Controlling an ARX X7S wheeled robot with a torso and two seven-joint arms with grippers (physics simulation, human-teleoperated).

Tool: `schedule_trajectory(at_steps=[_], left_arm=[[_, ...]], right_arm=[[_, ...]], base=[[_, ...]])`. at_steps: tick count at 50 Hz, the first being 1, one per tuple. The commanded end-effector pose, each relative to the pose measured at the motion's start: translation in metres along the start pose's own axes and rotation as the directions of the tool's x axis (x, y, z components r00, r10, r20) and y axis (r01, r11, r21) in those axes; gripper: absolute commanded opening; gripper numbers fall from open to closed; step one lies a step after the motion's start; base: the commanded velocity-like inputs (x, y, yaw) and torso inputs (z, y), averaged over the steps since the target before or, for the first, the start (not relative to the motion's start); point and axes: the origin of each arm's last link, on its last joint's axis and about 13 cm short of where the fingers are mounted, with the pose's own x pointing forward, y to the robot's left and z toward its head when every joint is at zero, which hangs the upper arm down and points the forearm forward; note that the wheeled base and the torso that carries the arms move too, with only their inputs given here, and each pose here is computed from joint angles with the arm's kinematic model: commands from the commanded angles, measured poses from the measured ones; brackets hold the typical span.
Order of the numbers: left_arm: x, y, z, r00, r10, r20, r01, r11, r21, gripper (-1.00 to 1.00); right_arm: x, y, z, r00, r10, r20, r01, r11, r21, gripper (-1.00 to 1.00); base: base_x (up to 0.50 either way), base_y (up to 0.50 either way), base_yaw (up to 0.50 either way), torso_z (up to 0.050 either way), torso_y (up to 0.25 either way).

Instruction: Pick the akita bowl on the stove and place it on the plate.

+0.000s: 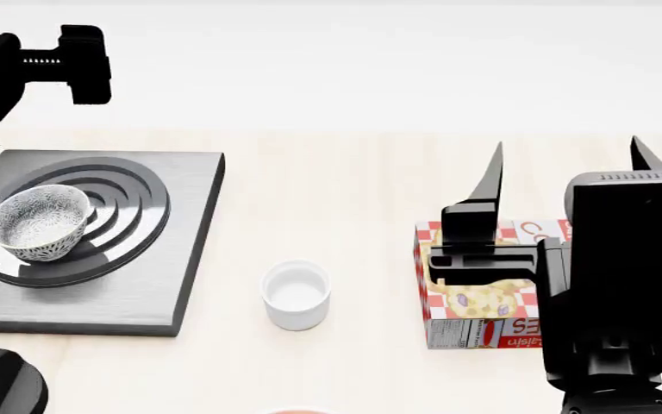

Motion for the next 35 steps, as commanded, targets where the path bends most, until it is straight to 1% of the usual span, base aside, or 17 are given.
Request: schedule_trajectory(at_steps=[1, 5, 6, 8, 16, 18, 20, 23, 26, 29, 35], left_arm=[[0.001, -0.005, 0.013, 0.998, -0.063, 0.012, 0.064, 0.995, -0.076, 1.0], [0.001, -0.005, 0.015, 0.997, -0.071, 0.025, 0.073, 0.994, -0.084, 1.0], [0.001, -0.005, 0.015, 0.997, -0.069, 0.037, 0.072, 0.995, -0.064, 1.0], [0.001, -0.005, 0.016, 0.997, -0.064, 0.046, 0.067, 0.995, -0.071, 1.0], [-0.001, -0.005, 0.014, 0.992, -0.112, 0.055, 0.116, 0.99, -0.077, 1.0], [0.0, -0.005, 0.013, 0.992, -0.113, 0.059, 0.116, 0.992, -0.051, 1.0], [-0.001, -0.005, 0.013, 0.991, -0.118, 0.059, 0.121, 0.991, -0.049, 1.0], [0.0, -0.006, 0.011, 0.99, -0.129, 0.06, 0.132, 0.99, -0.052, 1.0], [-0.001, -0.006, 0.01, 0.987, -0.147, 0.059, 0.152, 0.985, -0.085, 1.0], [-0.001, -0.008, 0.006, 0.985, -0.163, 0.058, 0.167, 0.983, -0.076, 1.0], [0.0, -0.008, 0.006, 0.985, -0.16, 0.065, 0.164, 0.985, -0.059, 1.0]], right_arm=[[0.0, -0.001, 0.001, 1.0, -0.007, 0.002, 0.007, 1.0, 0.013, 1.0], [0.0, -0.001, 0.0, 1.0, -0.008, 0.003, 0.008, 1.0, 0.013, 1.0], [0.001, -0.001, 0.0, 1.0, -0.008, 0.003, 0.008, 1.0, 0.013, 1.0], [0.001, -0.001, 0.0, 1.0, -0.008, 0.002, 0.008, 1.0, 0.013, 1.0], [0.0, -0.001, 0.001, 1.0, -0.008, 0.003, 0.008, 1.0, 0.013, 1.0], [0.0, -0.001, 0.001, 1.0, -0.007, 0.003, 0.007, 1.0, 0.013, 1.0], [0.0, -0.001, 0.001, 1.0, -0.006, 0.003, 0.006, 1.0, 0.013, 1.0], [0.0, -0.001, 0.001, 1.0, -0.007, 0.003, 0.007, 1.0, 0.014, 1.0], [0.0, -0.001, 0.001, 1.0, -0.007, 0.003, 0.007, 1.0, 0.014, 1.0], [0.0, -0.001, 0.0, 1.0, -0.007, 0.004, 0.007, 1.0, 0.013, 1.0], [0.0, -0.001, 0.001, 1.0, -0.007, 0.003, 0.007, 1.0, 0.015, 1.0]], base=[[0.0, 0.0, 0.0, 0.0, 0.0], [0.0, 0.0, 0.0, 0.0, 0.0], [0.0, 0.0, 0.0, 0.0, 0.0], [0.0, 0.0, 0.0, 0.0, 0.0], [0.0, 0.0, 0.0, 0.0, 0.0], [0.0, 0.0, 0.0, 0.0, 0.0], [0.0, 0.0, 0.0, 0.0, 0.0], [0.0, 0.0, 0.0, 0.0, 0.0], [0.0, 0.0, 0.0, 0.0, 0.0], [0.0, 0.0, 0.0, 0.0, 0.0], [0.0, 0.0, 0.0, 0.0, 0.0]])
